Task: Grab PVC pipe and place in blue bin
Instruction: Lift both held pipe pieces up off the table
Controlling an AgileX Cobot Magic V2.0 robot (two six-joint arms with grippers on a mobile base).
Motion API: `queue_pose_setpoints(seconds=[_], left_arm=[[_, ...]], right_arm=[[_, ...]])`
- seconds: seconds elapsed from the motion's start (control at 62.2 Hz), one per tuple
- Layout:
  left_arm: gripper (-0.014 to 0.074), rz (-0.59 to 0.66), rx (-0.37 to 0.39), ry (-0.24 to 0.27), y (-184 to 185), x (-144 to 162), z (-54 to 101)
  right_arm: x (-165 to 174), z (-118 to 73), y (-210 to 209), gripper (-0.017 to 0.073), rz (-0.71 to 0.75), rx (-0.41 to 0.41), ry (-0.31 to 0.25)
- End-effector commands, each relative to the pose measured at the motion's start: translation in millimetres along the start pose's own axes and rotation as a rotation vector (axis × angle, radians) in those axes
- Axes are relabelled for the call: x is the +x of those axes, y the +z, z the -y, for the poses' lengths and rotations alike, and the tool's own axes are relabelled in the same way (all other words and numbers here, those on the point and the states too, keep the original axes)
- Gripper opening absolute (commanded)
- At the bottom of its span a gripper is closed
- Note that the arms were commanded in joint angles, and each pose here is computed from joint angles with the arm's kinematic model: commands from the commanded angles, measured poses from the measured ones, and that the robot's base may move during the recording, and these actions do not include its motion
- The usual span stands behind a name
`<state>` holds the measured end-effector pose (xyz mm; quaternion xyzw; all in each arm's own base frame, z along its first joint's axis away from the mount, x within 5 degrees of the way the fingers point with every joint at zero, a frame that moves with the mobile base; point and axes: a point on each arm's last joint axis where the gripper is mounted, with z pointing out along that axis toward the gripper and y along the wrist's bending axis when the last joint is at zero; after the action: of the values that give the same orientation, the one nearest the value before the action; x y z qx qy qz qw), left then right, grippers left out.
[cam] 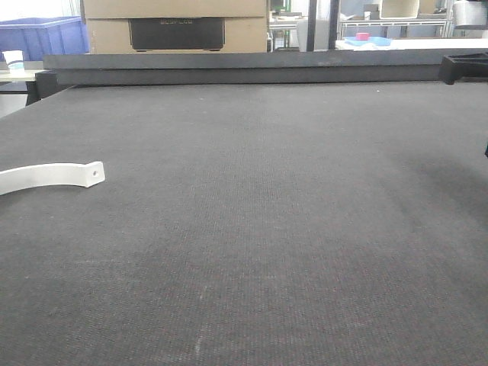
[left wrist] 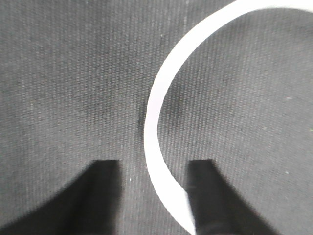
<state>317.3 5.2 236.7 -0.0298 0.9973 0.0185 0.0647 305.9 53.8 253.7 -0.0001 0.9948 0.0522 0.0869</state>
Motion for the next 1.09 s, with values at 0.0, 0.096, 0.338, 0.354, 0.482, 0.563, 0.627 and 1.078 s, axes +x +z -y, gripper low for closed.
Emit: queue_pose_setpoints(seconds=[0.0, 0.096, 0.338, 0.354, 0.482, 0.563, 0.627, 1.078], left_arm=[[0.0300, -0.004, 0.007, -0.014, 7, -2, 0.4], [0.0295, -0.019, 0.006, -0.013, 17, -5, 1.0], [0.0295, -0.088, 0.009, -0.015, 39, -7, 2.6], [0.0295, -0.088, 0.011, -0.016, 40, -7, 2.8], [0.0253, -0.092, 0.026, -0.027, 41, -8, 4.3], [0.0155, -0.092, 0.026, -0.026, 41, -8, 4.3], [0.0042, -0.092, 0.026, -0.026, 41, -8, 4.3], [-0.0111, -0.062, 0.051, -0.037, 23, -3, 6.8]], right_arm=[[-1, 0.1, -6, -0.0167, 0.028, 0.000, -0.013], [-2, 0.1, -6, -0.0167, 0.032, -0.001, -0.013], [-2, 0.1, -6, -0.0167, 0.032, -0.001, -0.013], [-2, 0.1, -6, -0.0167, 0.032, -0.001, -0.013], [-2, 0.1, -6, -0.0167, 0.035, -0.001, -0.013], [-2, 0.0, -6, -0.0167, 0.038, -0.001, -0.013], [-2, 0.0, -6, -0.0167, 0.038, -0.001, -0.013], [-2, 0.0, -6, -0.0167, 0.040, -0.002, -0.013]])
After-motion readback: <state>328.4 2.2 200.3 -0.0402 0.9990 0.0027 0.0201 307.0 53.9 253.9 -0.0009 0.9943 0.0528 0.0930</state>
